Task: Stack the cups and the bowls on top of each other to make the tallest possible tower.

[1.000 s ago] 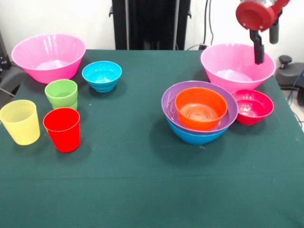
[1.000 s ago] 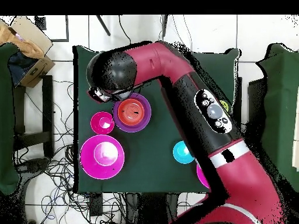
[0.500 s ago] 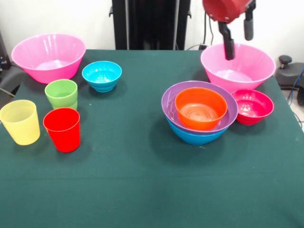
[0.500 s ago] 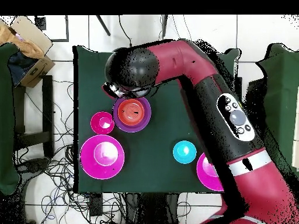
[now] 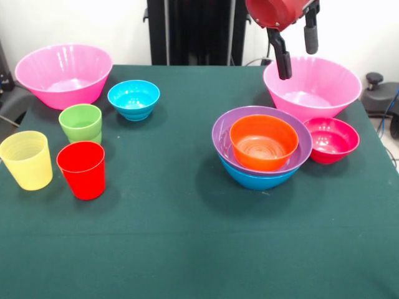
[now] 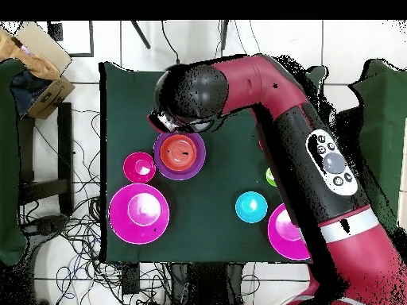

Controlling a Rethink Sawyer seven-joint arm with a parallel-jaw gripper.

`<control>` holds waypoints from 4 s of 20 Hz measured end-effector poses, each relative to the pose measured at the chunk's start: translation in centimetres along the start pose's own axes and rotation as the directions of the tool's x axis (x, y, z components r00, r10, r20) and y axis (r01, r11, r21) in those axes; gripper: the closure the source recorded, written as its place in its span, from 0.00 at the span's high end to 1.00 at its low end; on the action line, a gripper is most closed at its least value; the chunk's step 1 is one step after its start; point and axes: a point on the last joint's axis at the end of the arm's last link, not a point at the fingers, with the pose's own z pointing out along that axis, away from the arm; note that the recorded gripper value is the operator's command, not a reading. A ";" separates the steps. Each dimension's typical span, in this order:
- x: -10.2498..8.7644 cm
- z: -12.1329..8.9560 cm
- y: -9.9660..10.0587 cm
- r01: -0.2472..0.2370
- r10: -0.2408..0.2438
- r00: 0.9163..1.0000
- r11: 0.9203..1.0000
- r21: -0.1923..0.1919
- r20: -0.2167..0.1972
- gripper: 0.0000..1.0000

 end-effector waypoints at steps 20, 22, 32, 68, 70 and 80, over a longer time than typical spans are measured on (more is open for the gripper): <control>3.4 -0.9 -2.7 -0.048 0.048 0.999 0.999 -0.003 0.005 1.00; 4.4 -1.2 -3.8 -0.057 0.057 0.998 0.998 0.000 0.009 1.00; 8.8 -2.4 -7.8 0.012 -0.012 1.000 1.000 -0.013 0.000 1.00; 11.4 -9.6 -15.1 0.333 -0.341 0.938 0.936 -0.113 -0.065 1.00; 11.8 -9.8 -15.9 0.353 -0.363 0.930 0.927 -0.127 -0.057 1.00; 12.3 -10.2 -17.1 0.401 -0.409 0.912 0.907 -0.129 -0.041 1.00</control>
